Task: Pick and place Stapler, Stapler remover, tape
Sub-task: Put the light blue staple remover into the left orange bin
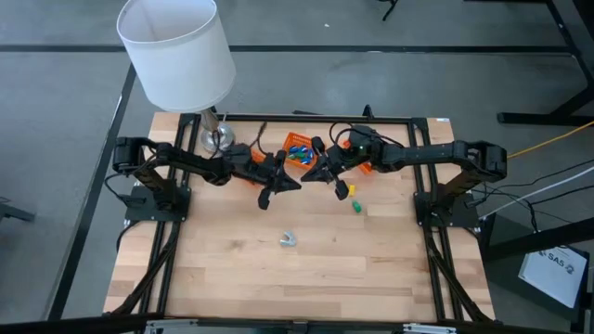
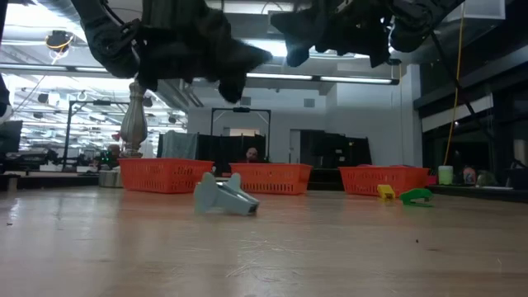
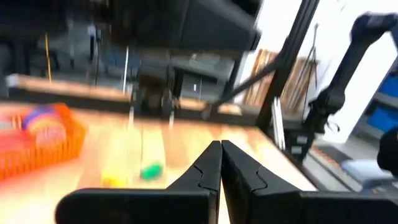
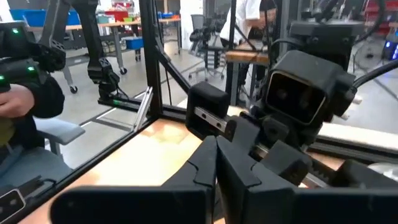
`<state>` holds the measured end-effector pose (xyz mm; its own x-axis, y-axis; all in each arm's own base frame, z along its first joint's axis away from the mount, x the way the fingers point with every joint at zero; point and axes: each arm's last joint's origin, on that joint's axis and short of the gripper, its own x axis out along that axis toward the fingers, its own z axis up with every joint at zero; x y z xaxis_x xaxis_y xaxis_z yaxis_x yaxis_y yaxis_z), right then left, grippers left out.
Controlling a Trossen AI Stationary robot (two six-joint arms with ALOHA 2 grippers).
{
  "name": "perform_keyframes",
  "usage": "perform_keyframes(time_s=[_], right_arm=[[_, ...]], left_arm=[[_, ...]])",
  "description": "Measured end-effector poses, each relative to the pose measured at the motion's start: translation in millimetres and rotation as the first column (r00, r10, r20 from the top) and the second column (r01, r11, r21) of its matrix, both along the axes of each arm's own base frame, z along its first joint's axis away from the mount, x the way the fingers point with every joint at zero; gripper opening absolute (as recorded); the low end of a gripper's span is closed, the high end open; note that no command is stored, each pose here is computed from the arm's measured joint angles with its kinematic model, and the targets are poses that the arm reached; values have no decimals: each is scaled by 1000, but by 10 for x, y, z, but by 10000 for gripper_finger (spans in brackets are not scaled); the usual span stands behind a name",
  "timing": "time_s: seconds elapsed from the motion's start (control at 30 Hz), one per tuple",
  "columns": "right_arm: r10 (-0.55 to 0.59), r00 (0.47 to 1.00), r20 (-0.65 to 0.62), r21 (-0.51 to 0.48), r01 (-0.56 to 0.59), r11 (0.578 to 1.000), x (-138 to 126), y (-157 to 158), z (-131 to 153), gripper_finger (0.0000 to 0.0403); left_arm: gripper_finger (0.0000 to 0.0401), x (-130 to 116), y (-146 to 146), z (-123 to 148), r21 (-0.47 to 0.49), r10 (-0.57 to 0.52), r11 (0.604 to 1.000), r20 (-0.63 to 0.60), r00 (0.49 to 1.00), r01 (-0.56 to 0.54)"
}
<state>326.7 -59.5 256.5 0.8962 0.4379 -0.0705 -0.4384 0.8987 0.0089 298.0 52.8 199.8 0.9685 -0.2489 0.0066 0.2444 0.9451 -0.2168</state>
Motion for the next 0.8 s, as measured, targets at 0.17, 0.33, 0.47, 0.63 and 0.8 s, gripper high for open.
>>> perform_keyframes(time_s=[0.17, 0.33, 0.47, 0.63, 0.8], right_arm=[[-8, 998, -60, 9, 8, 1000, -4, 6, -57, 28], [-33, 994, -107, 48, 38, 998, 13, 79, -82, 57], [10, 993, -120, 74, -1, 997, 33, 225, -82, 93], [48, 990, -130, 73, -39, 997, 53, 442, -90, 131], [71, 985, -155, 62, -62, 996, 58, 664, -115, 144]], left_arm=[[9, 2, -50, -133, -1, 0, 1000, -132, 991, 0], [42, 56, -256, -213, 36, -64, 996, -270, 961, 77], [81, 138, -450, -196, 95, -109, 982, -408, 906, 161], [114, 193, -601, -134, 185, -94, 961, -477, 874, 205], [121, 223, -720, -268, 277, -67, 932, -505, 860, 235]])
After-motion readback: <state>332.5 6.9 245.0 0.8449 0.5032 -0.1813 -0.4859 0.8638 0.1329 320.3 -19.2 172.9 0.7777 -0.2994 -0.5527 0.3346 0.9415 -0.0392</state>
